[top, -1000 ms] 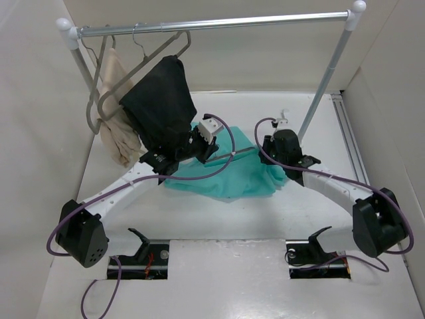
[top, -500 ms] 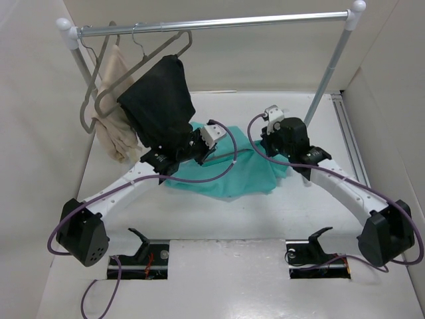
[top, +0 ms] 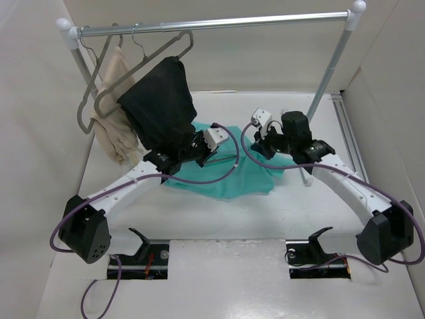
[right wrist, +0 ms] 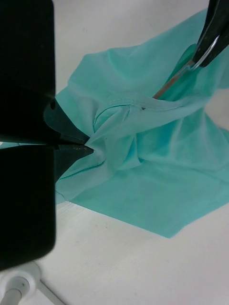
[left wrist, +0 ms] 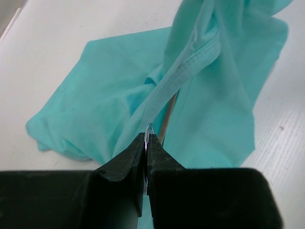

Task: Place the t-shirt on the hanger
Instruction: Place tshirt on hanger

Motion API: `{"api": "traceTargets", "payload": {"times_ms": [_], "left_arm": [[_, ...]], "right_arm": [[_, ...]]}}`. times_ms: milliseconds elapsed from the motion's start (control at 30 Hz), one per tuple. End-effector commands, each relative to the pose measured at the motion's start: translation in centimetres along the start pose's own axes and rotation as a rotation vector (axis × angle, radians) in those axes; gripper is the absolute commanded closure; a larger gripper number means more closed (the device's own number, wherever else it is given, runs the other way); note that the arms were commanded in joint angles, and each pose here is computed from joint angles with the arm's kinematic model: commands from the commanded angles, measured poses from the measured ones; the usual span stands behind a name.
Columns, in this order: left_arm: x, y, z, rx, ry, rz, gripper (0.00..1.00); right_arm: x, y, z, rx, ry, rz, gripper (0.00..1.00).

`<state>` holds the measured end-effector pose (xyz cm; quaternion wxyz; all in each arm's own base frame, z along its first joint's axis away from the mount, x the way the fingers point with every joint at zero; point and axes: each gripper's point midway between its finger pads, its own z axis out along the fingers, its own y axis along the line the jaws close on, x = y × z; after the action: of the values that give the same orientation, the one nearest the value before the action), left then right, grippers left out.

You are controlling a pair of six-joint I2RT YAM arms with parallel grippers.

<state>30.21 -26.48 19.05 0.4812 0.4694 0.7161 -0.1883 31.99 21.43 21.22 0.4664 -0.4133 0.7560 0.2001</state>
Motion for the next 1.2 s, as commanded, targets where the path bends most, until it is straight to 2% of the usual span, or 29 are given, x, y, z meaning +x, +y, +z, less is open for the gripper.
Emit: {"api": "traceTargets", "payload": {"times_ms": [0,67,133,167,200,267,367,500,567,600,667,733,800,833,867,967,1033,1100,1167], "left_arm": [[-3.9,-1.3,-0.9,0.087,-0.128,0.013,1.0],[-4.6,-1.7,-1.4,0.107,-0.141,0.007,1.0],[-5.0,-1.9,-1.9,0.12,-0.145,0.016,1.0],[-5.2,-2.0,-2.3,0.119,-0.149,0.018,1.0],[-5.0,-2.0,-2.3,0.121,-0.14,0.031,1.0],[-5.1,-2.2,-3.1,0.131,-0.138,0.051,1.0],[-4.9,-2.6,-3.5,0.148,-0.127,0.054,1.0],[-5.4,-1.3,-4.2,0.118,-0.14,0.025,1.0],[-6.0,-0.8,-4.7,0.101,-0.155,0.028,1.0],[-6.3,-0.7,-4.8,0.098,-0.163,0.022,1.0],[-6.9,-0.3,-5.3,0.085,-0.176,0.016,1.0],[-6.8,-0.4,-5.6,0.086,-0.174,0.015,1.0],[-6.6,-0.3,-5.6,0.08,-0.163,0.011,1.0],[-6.8,-0.3,-5.8,0.077,-0.171,0.015,1.0],[-6.8,-0.3,-5.8,0.077,-0.171,0.015,1.0],[-7.3,-0.4,-6.4,0.071,-0.187,0.012,1.0],[-7.7,-0.3,-6.6,0.068,-0.195,0.015,1.0],[-9.1,-0.3,-7.6,0.066,-0.234,0.023,1.0],[-10.0,-0.4,-8.1,0.069,-0.265,0.028,1.0]], "right_arm": [[1.4,0.2,0.4,-0.089,0.045,-0.033,1.0],[3.8,-1.9,0.3,-0.047,0.134,-0.022,0.78],[5.7,-3.9,-1.2,0.009,0.203,0.021,0.5],[5.8,-4.6,-1.9,0.031,0.2,0.02,0.28],[5.9,-5.1,-2.7,0.051,0.201,0.032,0.23],[5.1,-7.4,-4.9,0.145,0.185,0.039,0.17],[5.8,-8.9,-6.5,0.221,0.232,0.043,0.16],[7.5,-7.8,-5.9,0.149,0.256,0.043,0.14],[7.3,-6.6,-4.6,0.074,0.188,0.04,0.13],[8.6,-5.6,-3.9,0.033,0.185,0.055,0.13],[8.6,-4.6,-2.5,-0.034,0.118,0.062,0.13],[9.6,-3.7,-1.7,-0.074,0.106,0.086,0.13],[9.5,-4.0,-1.2,-0.066,0.071,0.076,0.17],[10.3,-4.0,-1.2,-0.059,0.077,0.095,0.23],[10.4,-4.0,-1.1,-0.057,0.072,0.091,0.4],[10.7,-5.1,-1.5,-0.025,0.04,0.121,0.61],[10.8,-5.3,-1.7,-0.017,0.041,0.125,0.71],[11.1,-6.5,-2.6,0.031,0.061,0.135,1.0],[12.0,-7.1,-3.2,0.063,0.114,0.143,1.0]]}}
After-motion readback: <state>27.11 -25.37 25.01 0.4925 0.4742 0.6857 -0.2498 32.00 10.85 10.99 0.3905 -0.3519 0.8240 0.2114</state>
